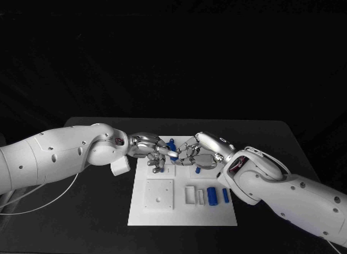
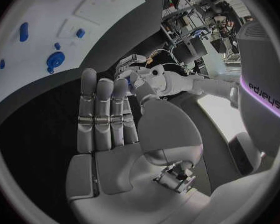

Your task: Assemble the parts on the task board

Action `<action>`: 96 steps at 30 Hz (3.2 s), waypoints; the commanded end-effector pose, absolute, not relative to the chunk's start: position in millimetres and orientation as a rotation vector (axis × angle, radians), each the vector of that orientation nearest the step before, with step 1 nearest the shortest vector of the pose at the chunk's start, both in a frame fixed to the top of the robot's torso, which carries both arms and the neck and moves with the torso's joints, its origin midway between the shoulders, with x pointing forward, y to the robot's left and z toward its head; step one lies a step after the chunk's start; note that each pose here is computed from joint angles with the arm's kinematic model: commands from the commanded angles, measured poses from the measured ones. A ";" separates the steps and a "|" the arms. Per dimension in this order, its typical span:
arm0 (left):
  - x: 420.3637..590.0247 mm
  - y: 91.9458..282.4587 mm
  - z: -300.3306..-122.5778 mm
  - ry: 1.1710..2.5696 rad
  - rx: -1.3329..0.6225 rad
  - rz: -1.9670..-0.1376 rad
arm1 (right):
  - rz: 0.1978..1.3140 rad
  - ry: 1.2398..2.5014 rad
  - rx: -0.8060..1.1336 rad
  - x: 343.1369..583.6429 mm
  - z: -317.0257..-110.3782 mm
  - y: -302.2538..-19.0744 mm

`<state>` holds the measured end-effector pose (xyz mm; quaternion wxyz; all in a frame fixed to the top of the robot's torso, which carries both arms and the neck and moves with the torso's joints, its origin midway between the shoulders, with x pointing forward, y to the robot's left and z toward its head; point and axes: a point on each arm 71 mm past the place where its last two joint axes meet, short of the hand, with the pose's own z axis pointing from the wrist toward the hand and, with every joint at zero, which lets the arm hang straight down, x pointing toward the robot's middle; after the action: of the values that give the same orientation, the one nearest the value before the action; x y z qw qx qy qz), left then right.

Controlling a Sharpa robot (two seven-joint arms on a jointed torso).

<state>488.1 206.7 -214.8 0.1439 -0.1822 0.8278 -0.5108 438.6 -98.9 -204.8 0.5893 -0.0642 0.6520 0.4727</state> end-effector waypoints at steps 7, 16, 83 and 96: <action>488.4 206.3 -211.0 2.385 -0.536 -1.525 | 1.071 1.535 -0.149 439.6 -209.3 -101.8; 488.7 207.0 -211.0 2.384 -0.534 -1.527 | 1.065 1.536 -0.145 440.2 -209.7 -102.9; 492.0 204.4 -212.1 2.365 -0.531 -1.480 | 1.150 1.553 -0.078 437.6 -208.8 -92.9; 491.7 202.9 -212.2 2.368 -0.526 -1.480 | 1.154 1.558 -0.086 437.9 -209.7 -87.9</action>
<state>491.7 206.3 -213.9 0.1480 -0.1857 0.8269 -0.5097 439.8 -91.0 -208.6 0.5724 -0.0271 0.6583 0.4882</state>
